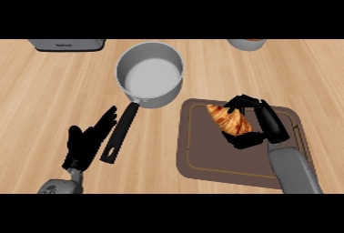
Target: Pick the croissant from the tray and place it in the pot
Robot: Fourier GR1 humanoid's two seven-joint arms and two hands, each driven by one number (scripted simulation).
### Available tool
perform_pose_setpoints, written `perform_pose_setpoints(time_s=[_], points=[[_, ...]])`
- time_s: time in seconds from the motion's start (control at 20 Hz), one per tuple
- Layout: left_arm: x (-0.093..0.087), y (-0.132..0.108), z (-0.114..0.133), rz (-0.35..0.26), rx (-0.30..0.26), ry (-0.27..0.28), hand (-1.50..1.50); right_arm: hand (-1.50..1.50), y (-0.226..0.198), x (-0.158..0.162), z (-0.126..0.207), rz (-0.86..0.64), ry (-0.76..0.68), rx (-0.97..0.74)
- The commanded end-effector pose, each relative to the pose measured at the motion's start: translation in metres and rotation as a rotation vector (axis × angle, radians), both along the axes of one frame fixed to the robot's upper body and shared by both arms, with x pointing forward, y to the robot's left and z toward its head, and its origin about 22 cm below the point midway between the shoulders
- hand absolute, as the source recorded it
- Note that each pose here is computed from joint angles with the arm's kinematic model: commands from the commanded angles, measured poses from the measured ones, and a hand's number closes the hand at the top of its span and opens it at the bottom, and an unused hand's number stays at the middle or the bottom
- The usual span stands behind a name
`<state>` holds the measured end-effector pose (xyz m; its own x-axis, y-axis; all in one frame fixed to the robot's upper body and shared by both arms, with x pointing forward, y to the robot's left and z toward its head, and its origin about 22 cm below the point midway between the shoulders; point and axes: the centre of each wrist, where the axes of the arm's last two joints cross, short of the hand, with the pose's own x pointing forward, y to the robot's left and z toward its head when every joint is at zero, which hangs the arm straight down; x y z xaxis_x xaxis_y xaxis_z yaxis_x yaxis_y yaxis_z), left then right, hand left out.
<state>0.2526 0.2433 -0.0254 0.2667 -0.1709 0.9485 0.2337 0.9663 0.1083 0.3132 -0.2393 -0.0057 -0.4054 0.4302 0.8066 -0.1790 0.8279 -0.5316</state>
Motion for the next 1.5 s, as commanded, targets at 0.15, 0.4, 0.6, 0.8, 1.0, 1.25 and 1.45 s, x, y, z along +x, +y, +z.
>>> perform_pose_setpoints(time_s=[0.15,0.4,0.6,0.8,1.0,1.25,1.45], points=[[-0.007,0.021,0.010,-0.011,-0.012,-0.009,0.00,1.50,0.026,-0.012,0.059,-0.060,-0.065,-0.108],[-0.001,0.005,0.003,-0.005,-0.020,-0.005,0.00,1.50,0.095,0.020,0.132,-0.050,-0.093,-0.178],[-0.003,-0.001,0.002,-0.013,0.014,-0.021,0.00,1.50,0.124,0.021,0.143,-0.006,-0.061,-0.285],[0.005,-0.007,-0.005,-0.022,-0.005,0.002,0.00,1.50,0.166,0.045,0.161,-0.016,-0.036,-0.381],[0.013,-0.003,-0.001,-0.008,0.004,-0.007,0.00,1.50,0.193,0.051,0.143,-0.004,-0.027,-0.472],[0.019,0.000,0.004,-0.040,0.031,-0.007,0.00,1.50,0.221,0.059,0.131,-0.033,-0.071,-0.669],[0.020,-0.015,0.008,-0.036,-0.001,-0.018,0.00,1.50,0.241,0.071,0.142,-0.121,-0.098,-0.911]])
